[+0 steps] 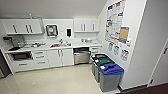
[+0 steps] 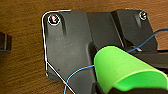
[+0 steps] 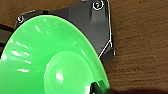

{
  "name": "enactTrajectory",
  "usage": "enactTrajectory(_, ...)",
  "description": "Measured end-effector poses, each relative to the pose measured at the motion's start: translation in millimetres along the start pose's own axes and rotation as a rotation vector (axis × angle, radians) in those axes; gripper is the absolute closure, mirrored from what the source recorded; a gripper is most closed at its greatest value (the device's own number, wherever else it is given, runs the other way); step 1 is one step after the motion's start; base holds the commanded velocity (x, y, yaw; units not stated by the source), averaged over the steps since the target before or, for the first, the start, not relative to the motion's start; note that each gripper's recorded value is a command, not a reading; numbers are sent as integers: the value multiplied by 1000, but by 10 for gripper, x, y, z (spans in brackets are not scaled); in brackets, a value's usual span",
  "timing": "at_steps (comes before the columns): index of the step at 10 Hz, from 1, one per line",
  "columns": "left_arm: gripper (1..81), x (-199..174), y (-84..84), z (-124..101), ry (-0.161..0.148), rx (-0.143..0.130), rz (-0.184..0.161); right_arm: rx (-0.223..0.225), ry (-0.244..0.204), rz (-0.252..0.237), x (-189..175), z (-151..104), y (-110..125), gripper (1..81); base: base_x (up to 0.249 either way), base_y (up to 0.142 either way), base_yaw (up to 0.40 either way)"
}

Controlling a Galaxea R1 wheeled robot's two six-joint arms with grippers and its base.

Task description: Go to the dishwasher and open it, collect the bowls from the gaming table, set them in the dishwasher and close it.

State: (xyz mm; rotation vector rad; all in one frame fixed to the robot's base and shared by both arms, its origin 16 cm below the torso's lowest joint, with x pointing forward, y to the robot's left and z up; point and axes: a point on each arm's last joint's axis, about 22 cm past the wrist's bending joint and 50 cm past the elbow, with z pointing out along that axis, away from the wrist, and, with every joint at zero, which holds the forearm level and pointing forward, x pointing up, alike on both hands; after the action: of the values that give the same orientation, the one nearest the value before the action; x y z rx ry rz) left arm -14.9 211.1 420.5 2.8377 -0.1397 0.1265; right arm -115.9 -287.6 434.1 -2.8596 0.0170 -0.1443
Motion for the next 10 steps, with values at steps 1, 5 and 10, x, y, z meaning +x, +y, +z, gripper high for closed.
enactTrajectory(1, 811, -1, 0, 0, 0, 0, 0, -1, -1, 0, -5, -2, 4, 811, 147, 0, 0)
enactTrajectory(5, 811, 0, 0, 0, 0, 0, 0, -1, 0, 0, -1, 0, 3, 811, 143, 0, 0)
enactTrajectory(10, 811, -6, 0, 0, -1, 0, 0, -1, -6, 0, -34, -6, 6, 811, 92, 0, 0)
